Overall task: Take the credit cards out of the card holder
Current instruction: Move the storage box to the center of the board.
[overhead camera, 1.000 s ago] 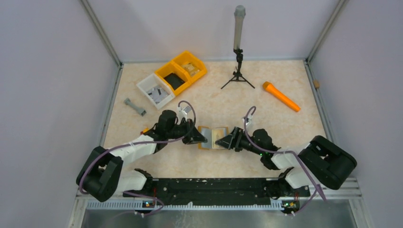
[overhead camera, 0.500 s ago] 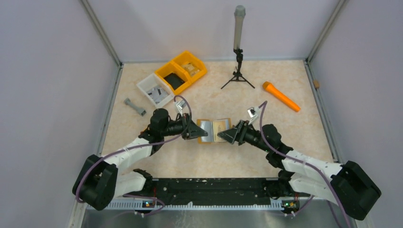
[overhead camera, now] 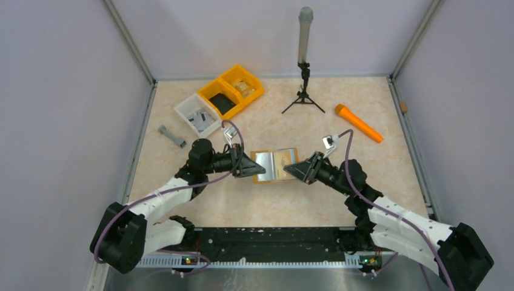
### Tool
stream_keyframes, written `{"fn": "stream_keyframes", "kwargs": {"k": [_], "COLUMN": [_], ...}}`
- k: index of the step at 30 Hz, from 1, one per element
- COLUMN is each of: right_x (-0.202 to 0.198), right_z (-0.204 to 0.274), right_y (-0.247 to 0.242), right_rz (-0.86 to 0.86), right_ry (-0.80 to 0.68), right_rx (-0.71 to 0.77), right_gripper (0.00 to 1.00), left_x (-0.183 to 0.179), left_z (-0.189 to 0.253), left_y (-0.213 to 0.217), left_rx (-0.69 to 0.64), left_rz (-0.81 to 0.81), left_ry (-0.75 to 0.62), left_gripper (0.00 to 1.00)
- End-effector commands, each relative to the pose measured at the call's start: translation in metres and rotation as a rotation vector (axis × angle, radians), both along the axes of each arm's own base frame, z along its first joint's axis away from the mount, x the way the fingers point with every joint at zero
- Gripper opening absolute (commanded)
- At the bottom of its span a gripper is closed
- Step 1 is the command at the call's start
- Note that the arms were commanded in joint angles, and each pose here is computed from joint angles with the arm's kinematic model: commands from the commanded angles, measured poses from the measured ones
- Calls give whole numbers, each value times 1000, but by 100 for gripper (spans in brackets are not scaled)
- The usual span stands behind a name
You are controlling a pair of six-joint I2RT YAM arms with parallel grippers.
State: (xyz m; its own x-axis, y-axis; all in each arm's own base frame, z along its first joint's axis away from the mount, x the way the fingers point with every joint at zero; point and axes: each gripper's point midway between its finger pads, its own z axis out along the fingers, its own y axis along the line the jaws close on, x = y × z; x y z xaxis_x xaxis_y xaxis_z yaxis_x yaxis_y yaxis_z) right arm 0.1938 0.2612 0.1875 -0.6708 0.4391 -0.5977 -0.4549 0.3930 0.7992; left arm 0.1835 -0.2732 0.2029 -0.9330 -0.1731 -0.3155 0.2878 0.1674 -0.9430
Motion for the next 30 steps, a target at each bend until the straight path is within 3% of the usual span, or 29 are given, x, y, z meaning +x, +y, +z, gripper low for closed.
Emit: {"fn": "stream_keyframes", "kwargs": {"k": [1, 3, 8, 11, 15, 18, 19, 20, 26, 30], "right_x": [10, 11, 23, 31, 36, 38, 38, 38, 36, 34], "right_z": [29, 29, 15, 11, 12, 19, 21, 22, 26, 33], "right_y": [-7, -9, -28, -43, -61, -68, -70, -72, -78, -80], "right_rz": [-51, -62, -163, -231, -289, -315, -319, -321, -336, -349], "right_ry": [-41, -33, 10, 2, -21, -52, -59, -67, -89, -109], "right_rx": [45, 36, -130, -245, -356, -391, -400, -408, -415, -392], "right_gripper": [14, 8, 5, 3, 3, 3, 3, 3, 2, 2], "left_x": [-1, 7, 45, 70, 125, 159, 169, 181, 251, 287], "left_z": [11, 1, -22, -24, -31, -25, -22, -19, -12, -34], "left_y": [1, 3, 31, 52, 115, 150, 157, 164, 199, 221], "left_rx": [0, 62, 410, 607, 1001, 1175, 1200, 1214, 1132, 1166], "left_rz": [-11, 18, 197, 284, 581, 767, 815, 867, 1058, 1095], "left_ry": [-83, -100, -163, -200, -156, -151, -139, -127, -25, 74], "left_gripper": [11, 26, 70, 75, 77, 89, 97, 98, 99, 99]}}
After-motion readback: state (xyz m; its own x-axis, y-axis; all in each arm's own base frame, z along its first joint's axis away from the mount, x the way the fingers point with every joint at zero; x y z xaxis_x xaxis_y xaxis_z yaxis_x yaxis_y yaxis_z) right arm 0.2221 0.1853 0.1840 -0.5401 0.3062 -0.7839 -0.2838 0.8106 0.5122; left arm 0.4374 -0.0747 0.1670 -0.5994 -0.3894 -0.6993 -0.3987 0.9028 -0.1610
